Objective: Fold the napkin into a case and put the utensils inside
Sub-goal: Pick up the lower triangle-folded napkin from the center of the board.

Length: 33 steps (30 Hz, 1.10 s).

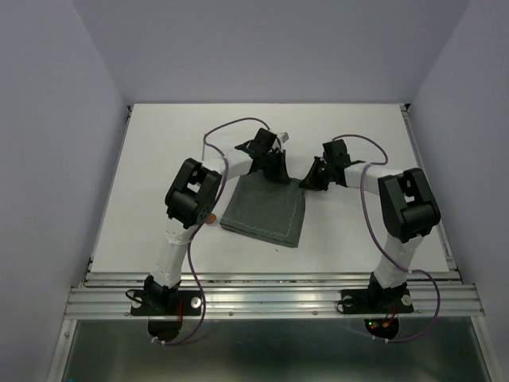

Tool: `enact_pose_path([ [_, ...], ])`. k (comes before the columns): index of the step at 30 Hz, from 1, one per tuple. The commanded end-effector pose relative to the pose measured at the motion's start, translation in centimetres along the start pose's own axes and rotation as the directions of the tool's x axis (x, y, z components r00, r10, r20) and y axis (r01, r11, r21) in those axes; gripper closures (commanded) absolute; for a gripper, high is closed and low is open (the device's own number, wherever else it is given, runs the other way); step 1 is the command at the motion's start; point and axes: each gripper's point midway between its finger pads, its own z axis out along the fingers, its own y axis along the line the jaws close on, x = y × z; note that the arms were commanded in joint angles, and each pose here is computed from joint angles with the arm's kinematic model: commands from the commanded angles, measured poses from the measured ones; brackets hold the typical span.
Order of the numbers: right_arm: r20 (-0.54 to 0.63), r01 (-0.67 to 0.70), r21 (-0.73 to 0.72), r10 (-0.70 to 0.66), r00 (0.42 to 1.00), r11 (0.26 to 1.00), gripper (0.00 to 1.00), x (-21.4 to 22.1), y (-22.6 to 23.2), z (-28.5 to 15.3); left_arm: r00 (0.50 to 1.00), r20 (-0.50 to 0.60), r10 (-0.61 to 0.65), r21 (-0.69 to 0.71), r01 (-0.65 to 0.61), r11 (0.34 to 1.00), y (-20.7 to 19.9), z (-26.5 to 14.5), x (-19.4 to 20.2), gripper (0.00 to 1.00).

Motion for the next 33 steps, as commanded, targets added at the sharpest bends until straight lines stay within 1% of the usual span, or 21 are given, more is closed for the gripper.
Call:
enact_pose_path([
  [1,0.046,0.042,-0.044,-0.04,0.998,0.998,0.99,-1.4,3.3,-1.1,0.999,-0.028,-0.016,-0.066,0.014,0.998,2.4,0.6,1.3,1.0],
  [15,0.059,0.085,-0.103,-0.079,0.995,0.991,0.99,-1.4,8.0,-1.5,0.999,-0.035,-0.028,-0.074,0.025,0.997,3.1,1.0,1.9,1.0],
  [23,0.048,0.099,-0.163,-0.092,0.995,0.982,0.99,-1.0,11.1,-1.7,0.999,-0.038,-0.034,-0.076,0.031,0.997,3.3,1.2,2.1,1.0],
  [27,0.05,0.093,-0.155,-0.086,0.995,0.984,0.99,-1.1,11.5,-1.4,0.999,-0.035,-0.033,-0.078,0.03,0.997,3.2,1.1,2.1,1.0],
  [33,0.05,0.07,-0.097,-0.065,0.997,0.993,0.99,-0.8,9.9,-0.5,0.999,-0.014,-0.029,-0.071,0.028,0.997,2.6,0.0,1.4,1.0],
])
